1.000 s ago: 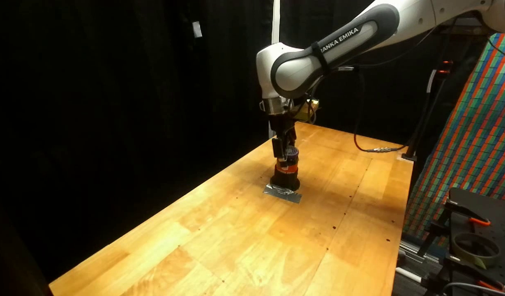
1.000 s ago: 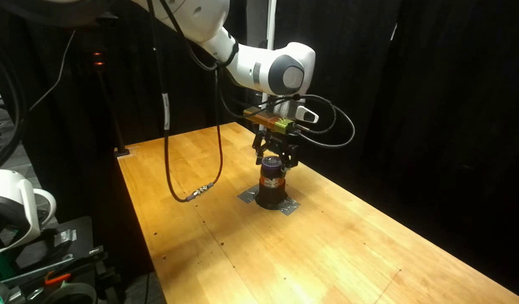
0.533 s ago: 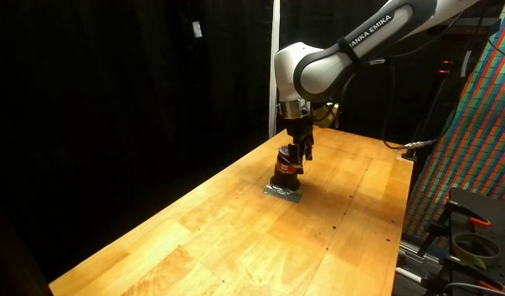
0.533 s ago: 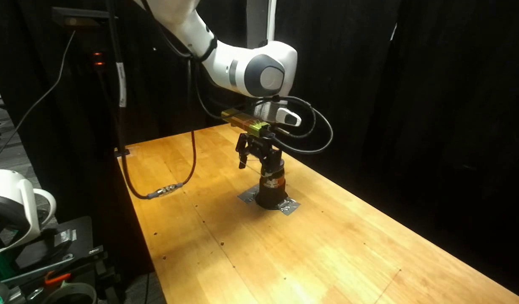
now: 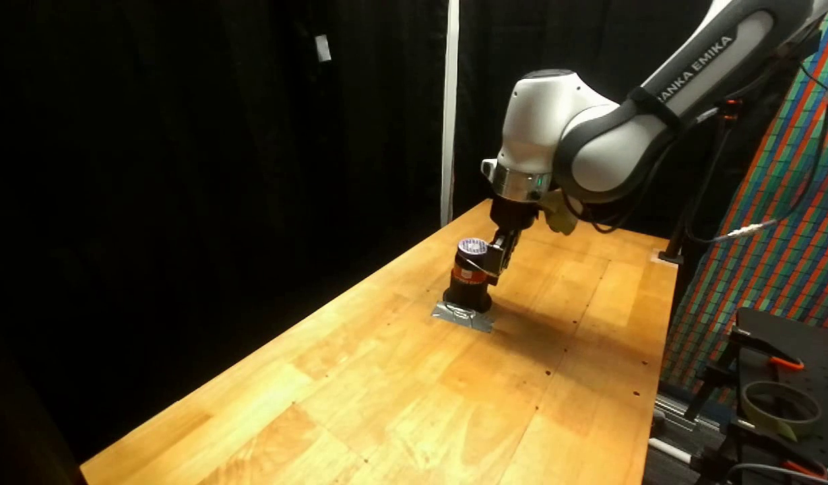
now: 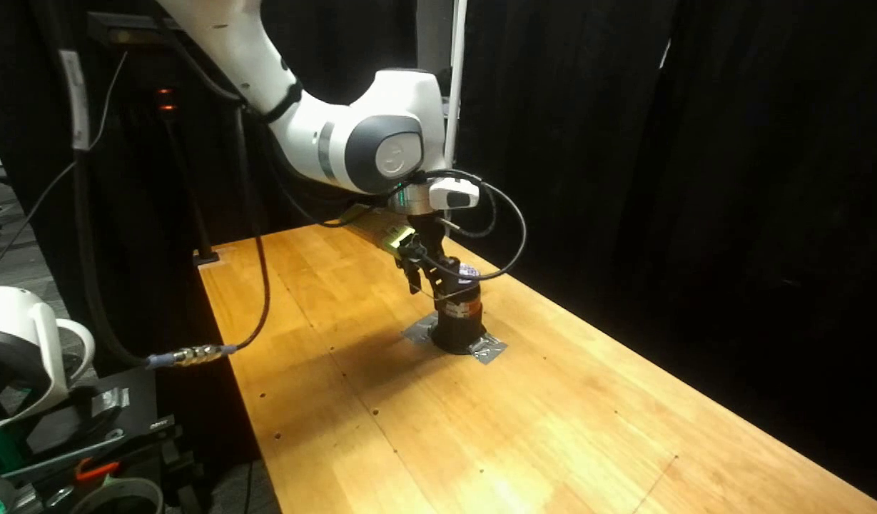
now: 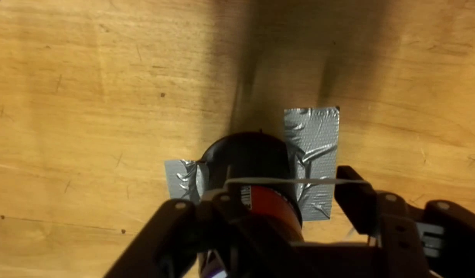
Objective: Put the rubber band on the jar.
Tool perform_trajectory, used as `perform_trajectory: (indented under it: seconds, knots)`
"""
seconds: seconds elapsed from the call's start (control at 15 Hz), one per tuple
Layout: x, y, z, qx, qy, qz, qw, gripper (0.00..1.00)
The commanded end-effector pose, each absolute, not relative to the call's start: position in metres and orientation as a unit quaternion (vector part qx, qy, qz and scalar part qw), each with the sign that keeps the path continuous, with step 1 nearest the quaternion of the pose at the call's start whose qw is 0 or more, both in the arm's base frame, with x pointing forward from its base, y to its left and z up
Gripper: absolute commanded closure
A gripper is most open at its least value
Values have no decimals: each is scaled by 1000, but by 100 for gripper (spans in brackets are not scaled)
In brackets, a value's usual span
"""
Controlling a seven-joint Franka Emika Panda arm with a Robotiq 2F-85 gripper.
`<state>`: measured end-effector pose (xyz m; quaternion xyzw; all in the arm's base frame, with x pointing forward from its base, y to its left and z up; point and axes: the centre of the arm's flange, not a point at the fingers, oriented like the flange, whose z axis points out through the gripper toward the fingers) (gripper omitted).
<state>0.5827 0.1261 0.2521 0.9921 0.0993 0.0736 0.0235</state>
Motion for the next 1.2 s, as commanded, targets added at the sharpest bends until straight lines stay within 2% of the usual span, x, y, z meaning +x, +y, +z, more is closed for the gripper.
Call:
perform_trajectory:
  seconds: [0.0, 0.13, 0.4, 0.47, 0.6, 1.13]
  knots:
    - [499, 119, 248, 979, 107, 164, 50, 66]
    - [475, 117, 242, 969, 122, 209, 54, 82]
    - [420, 99, 231, 945, 149, 283, 68, 90]
    - [417, 92, 234, 937, 163, 300, 72, 86]
    - [420, 77, 242, 920, 195, 331, 74, 85]
    - [428, 56, 271, 890, 255, 374, 56, 88]
